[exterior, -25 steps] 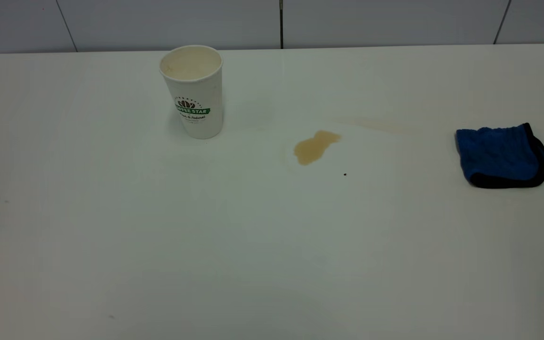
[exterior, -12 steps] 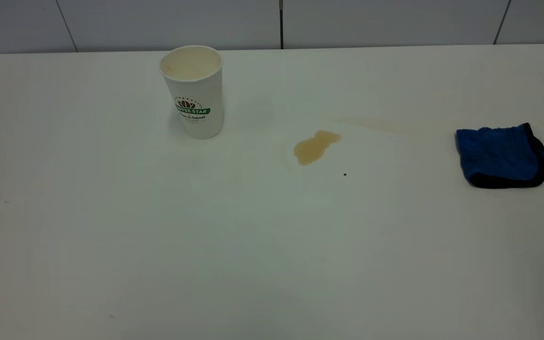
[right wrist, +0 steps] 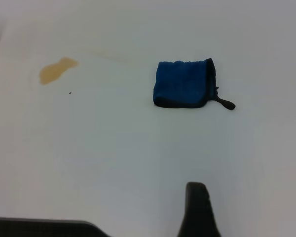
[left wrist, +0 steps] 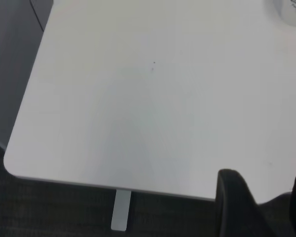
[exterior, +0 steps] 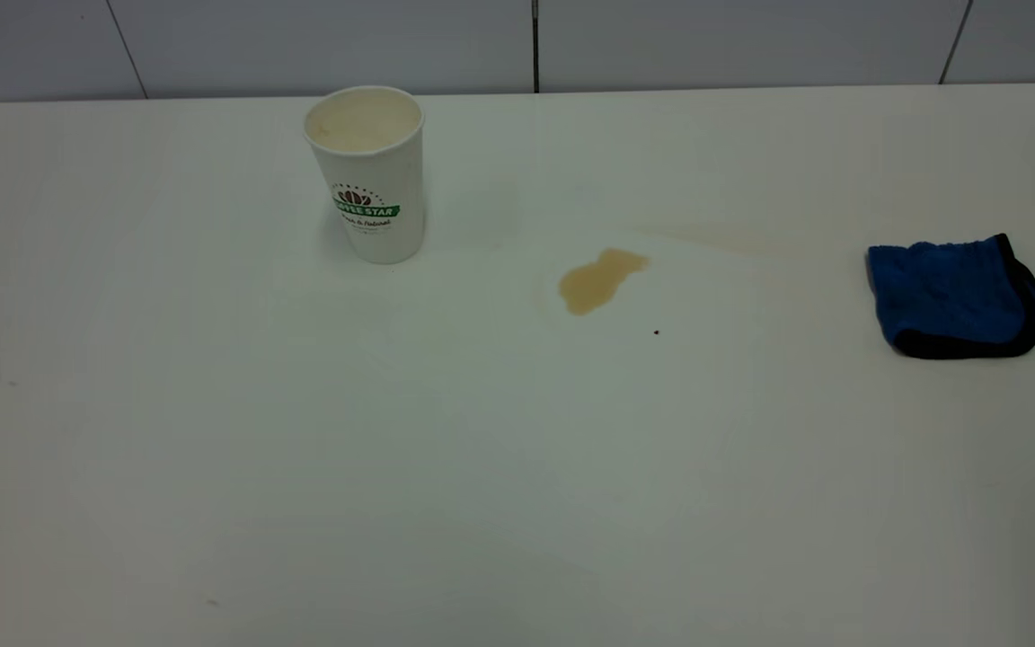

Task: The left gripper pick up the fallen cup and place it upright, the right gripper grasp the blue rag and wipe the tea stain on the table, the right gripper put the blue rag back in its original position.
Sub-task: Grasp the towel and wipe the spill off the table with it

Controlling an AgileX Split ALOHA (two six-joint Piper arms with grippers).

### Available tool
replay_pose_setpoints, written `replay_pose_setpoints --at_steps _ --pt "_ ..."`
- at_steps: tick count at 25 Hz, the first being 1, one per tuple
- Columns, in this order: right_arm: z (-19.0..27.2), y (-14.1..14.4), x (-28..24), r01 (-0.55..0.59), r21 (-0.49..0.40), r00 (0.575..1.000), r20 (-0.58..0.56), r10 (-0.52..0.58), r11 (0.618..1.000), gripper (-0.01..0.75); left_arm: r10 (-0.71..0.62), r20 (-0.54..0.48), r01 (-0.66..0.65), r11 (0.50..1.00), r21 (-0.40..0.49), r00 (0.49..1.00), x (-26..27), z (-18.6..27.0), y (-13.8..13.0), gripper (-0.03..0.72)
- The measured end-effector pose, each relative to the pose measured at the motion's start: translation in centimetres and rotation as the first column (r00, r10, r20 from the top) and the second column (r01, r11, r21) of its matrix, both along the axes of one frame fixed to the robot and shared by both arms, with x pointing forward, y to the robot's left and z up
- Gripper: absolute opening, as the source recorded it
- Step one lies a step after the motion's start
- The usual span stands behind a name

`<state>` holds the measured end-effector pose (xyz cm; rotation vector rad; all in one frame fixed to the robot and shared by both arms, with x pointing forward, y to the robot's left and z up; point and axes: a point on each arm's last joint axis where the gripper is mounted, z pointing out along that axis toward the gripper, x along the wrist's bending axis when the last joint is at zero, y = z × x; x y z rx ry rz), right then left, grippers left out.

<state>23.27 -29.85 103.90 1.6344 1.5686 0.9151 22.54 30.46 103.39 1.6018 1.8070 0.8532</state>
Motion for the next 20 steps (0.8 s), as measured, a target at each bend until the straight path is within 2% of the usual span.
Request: replay_pose_setpoints --at_steps 11,20 --pt "0.00 0.00 0.00 0.000 0.000 1.000 0.000 0.000 1.000 0.580 -0.068 0.015 0.068 0.998 0.011 0.998 -0.26 -0.05 0.07 0.307" --pt "0.00 0.00 0.00 0.000 0.000 1.000 0.000 0.000 1.000 0.580 -0.062 0.015 0.062 0.998 0.011 0.998 -0.26 -0.05 0.06 0.307"
